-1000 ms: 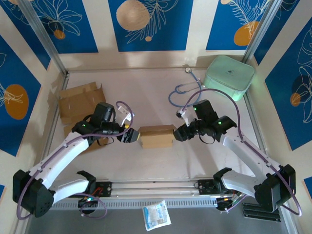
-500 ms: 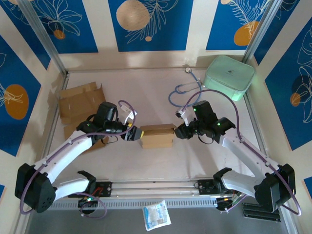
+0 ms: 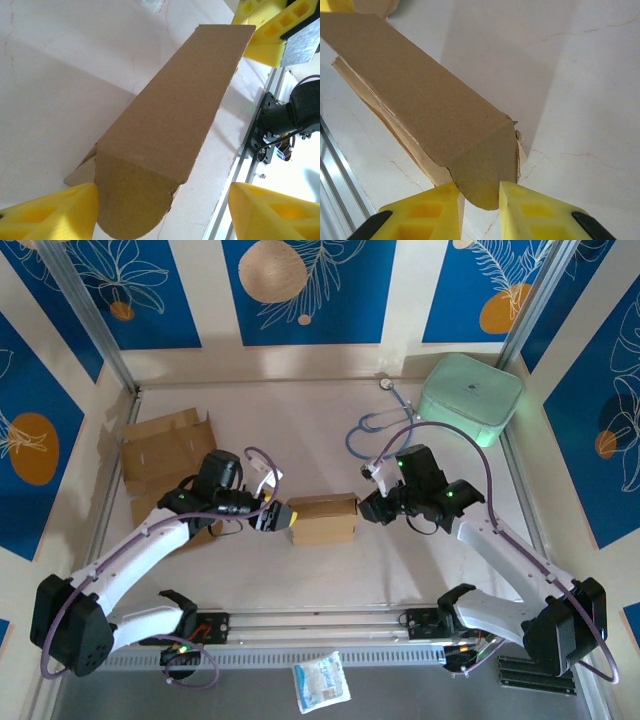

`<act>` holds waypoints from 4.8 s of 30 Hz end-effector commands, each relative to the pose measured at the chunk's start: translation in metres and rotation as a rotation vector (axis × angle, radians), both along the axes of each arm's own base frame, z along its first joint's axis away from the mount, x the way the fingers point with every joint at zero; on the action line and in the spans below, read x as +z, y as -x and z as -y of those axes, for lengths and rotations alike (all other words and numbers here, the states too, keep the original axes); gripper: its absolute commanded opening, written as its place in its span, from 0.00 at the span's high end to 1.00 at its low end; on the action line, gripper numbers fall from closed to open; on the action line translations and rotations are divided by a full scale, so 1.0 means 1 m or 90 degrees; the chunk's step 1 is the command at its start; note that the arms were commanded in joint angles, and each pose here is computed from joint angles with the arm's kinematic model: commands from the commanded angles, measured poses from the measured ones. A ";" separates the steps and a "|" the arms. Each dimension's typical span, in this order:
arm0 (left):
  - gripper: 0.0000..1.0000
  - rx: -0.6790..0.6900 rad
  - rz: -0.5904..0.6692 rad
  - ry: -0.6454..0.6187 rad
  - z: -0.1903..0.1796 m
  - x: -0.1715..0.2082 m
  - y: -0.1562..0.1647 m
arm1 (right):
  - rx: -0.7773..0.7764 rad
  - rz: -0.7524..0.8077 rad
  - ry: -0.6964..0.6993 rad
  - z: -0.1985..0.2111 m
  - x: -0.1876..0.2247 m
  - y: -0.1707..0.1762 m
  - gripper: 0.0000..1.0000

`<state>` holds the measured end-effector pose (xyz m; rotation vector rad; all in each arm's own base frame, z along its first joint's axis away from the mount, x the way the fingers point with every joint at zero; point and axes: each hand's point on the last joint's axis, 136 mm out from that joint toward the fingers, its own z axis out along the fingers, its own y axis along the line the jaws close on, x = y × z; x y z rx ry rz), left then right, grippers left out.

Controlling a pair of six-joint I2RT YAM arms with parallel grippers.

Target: Fold the paper box

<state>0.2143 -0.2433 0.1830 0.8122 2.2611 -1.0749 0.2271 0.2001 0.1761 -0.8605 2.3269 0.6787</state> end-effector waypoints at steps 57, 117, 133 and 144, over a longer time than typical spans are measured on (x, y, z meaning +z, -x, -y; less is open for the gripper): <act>0.31 0.030 -0.028 -0.077 -0.004 -0.036 -0.009 | -0.027 -0.181 -0.014 -0.018 0.019 0.018 1.00; 0.87 0.120 -0.072 -0.044 -0.001 0.037 -0.025 | -0.084 -0.279 0.023 -0.014 0.012 0.003 1.00; 0.40 0.070 0.038 -0.150 -0.017 0.008 -0.021 | -0.086 -0.281 0.024 -0.013 0.012 0.004 1.00; 0.72 0.080 0.031 -0.173 -0.006 -0.006 -0.029 | -0.088 -0.279 0.027 -0.011 0.013 0.007 1.00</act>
